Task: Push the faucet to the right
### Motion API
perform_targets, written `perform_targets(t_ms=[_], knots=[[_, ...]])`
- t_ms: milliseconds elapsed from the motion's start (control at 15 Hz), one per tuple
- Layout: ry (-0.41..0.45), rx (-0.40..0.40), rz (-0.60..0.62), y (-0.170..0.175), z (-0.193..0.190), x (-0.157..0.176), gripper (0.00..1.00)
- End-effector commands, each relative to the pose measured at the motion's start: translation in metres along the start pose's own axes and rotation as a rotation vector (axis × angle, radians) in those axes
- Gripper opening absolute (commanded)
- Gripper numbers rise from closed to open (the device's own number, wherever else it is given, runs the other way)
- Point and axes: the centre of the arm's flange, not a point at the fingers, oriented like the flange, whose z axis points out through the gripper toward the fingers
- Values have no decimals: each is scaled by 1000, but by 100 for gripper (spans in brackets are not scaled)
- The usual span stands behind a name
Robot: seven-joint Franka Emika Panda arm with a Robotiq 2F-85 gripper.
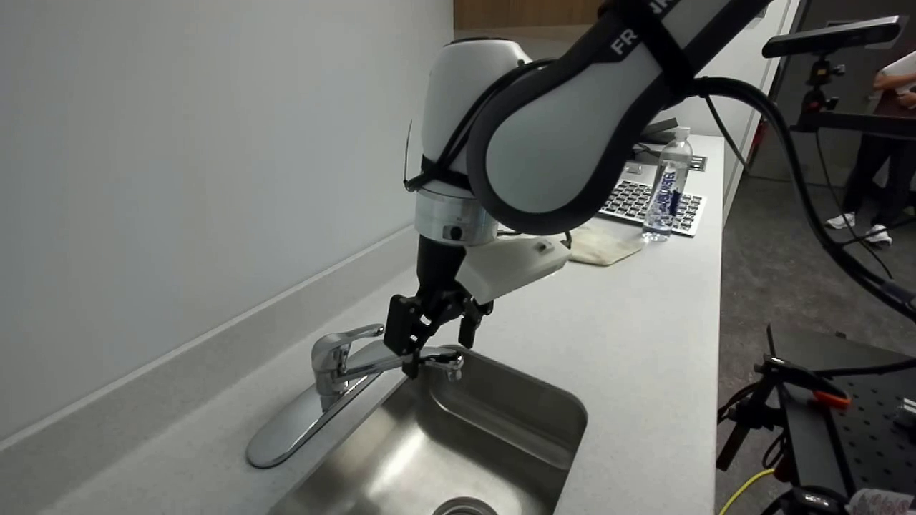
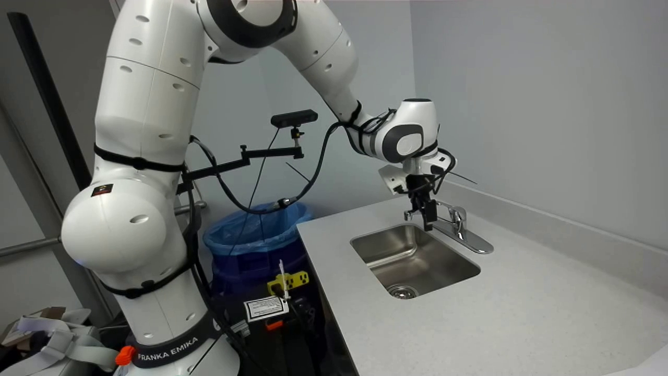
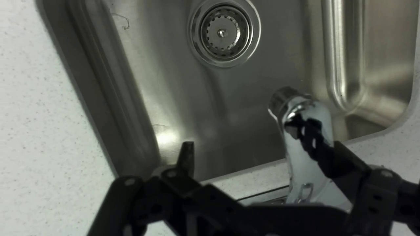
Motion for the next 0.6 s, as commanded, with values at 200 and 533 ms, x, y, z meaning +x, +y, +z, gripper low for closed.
perform_targets(t_ms=[200,533], knots=[[7,-48,101,49,-13,23,100],[36,-67,170,76,-20,48,100]])
